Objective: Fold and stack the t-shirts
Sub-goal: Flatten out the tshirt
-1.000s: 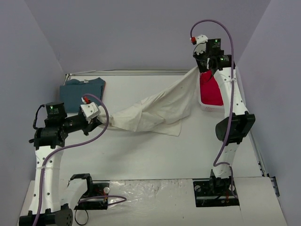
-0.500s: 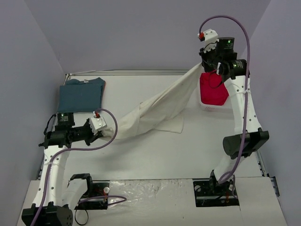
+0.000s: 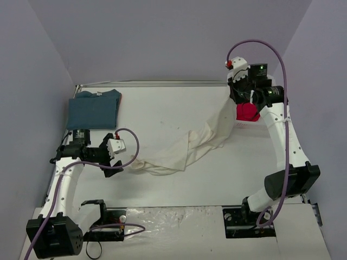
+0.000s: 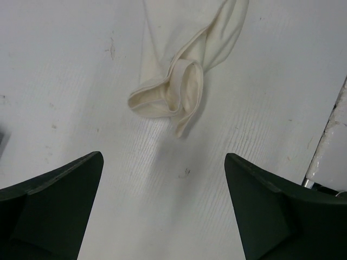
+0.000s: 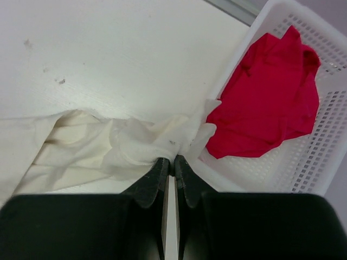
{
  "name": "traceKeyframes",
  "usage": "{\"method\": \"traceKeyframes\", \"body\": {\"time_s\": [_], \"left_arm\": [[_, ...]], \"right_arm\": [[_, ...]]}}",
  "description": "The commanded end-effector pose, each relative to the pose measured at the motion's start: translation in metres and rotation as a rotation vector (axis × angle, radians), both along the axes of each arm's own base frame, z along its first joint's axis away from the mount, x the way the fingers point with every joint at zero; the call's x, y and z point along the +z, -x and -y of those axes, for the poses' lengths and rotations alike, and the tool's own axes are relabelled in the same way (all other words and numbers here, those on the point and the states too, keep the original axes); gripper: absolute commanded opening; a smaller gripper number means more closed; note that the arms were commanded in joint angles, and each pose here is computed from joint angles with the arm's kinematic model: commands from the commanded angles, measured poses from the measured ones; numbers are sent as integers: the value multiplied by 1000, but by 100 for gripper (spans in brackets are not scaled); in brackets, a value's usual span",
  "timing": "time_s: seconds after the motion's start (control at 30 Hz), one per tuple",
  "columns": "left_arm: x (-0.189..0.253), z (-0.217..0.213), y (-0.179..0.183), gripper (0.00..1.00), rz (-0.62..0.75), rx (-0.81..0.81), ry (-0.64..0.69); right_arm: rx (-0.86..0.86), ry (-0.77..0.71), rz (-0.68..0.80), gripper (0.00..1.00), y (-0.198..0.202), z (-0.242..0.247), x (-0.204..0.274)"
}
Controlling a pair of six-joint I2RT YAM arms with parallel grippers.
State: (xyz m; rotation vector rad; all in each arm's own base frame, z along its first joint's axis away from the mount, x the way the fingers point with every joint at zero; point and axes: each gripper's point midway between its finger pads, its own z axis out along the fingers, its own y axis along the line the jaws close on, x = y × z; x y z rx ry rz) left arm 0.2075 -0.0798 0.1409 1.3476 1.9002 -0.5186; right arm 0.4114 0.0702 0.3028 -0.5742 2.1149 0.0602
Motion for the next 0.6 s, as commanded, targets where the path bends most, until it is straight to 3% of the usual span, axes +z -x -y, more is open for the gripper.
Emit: {"method": "traceKeyframes", "body": {"time_s": [0.0, 0.2, 0.3, 0.33, 0.57], "left_arm": [[27, 13, -10, 94, 89, -31, 82], [60, 62, -13, 94, 131, -145, 181], [59, 88, -15, 94, 91, -148, 197], [51, 94, -19, 94, 17, -115, 203], [22, 130, -30, 94, -11, -184, 13]], "right_arm": [[37, -9, 29, 0, 1, -8, 2], [44, 16, -54, 0, -4, -12, -33], [38, 19, -86, 0, -7, -13, -46], [41, 22, -92, 0, -8, -14, -49], [24, 30, -148, 0, -15, -14, -72]]}}
